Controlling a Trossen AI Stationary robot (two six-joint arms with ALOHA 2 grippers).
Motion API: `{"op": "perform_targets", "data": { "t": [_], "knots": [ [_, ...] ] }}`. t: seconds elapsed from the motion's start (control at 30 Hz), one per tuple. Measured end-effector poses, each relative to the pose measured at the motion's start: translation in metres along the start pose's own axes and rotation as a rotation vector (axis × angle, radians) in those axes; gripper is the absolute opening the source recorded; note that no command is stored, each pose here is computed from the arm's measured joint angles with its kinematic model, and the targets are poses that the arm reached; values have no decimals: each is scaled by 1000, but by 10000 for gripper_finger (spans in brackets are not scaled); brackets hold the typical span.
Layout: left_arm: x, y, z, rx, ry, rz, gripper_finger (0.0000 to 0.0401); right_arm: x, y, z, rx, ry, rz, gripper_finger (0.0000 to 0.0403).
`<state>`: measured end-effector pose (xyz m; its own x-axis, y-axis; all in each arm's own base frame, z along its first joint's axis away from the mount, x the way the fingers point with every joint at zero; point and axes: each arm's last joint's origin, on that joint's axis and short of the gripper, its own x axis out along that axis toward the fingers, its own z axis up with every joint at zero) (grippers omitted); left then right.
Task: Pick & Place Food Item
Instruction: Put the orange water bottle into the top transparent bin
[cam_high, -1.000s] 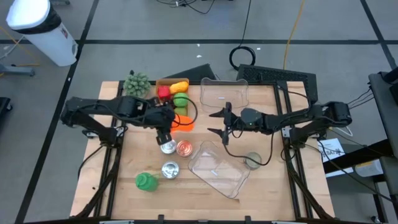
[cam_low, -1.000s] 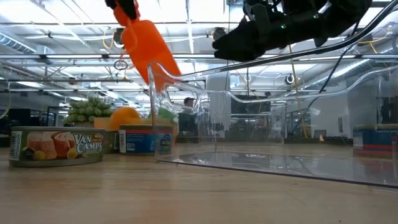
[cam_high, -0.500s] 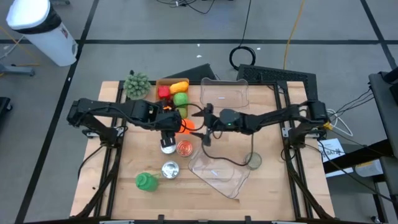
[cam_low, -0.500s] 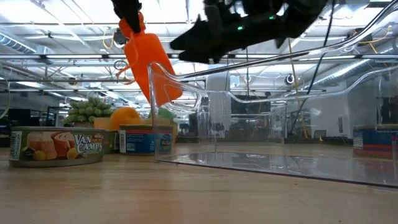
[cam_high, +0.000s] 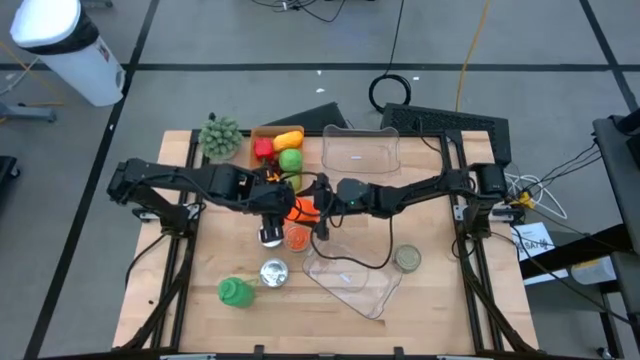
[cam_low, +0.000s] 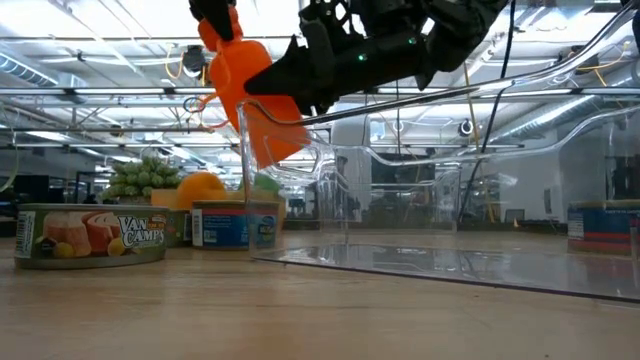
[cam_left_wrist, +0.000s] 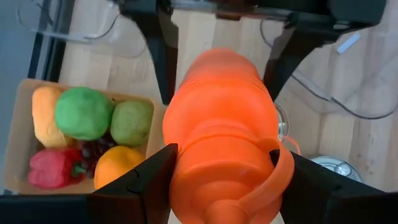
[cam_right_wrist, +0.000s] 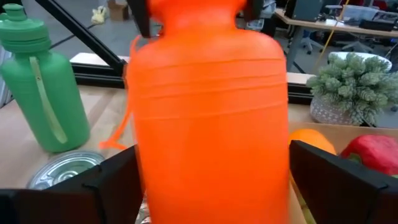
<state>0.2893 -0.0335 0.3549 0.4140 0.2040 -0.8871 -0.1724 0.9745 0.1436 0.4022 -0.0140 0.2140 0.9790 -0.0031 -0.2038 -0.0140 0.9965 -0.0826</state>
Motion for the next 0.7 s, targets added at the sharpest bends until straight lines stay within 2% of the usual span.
{"op": "perform_targets", "data": {
  "t": [0.23,0.4,0.57,0.7],
  "knots": [
    [-5,-2,4,53,-32,-18,234,0,0,-1,-4,19,1,268],
    [-30,5,3,50,-127,-39,255,-8,-1,10,-3,10,-2,220],
    [-67,18,-10,21,-288,-19,279,-24,-8,13,-3,69,-26,204],
    [-90,25,-23,14,-439,-3,292,-47,-23,13,4,67,-155,204]
  ]
}}
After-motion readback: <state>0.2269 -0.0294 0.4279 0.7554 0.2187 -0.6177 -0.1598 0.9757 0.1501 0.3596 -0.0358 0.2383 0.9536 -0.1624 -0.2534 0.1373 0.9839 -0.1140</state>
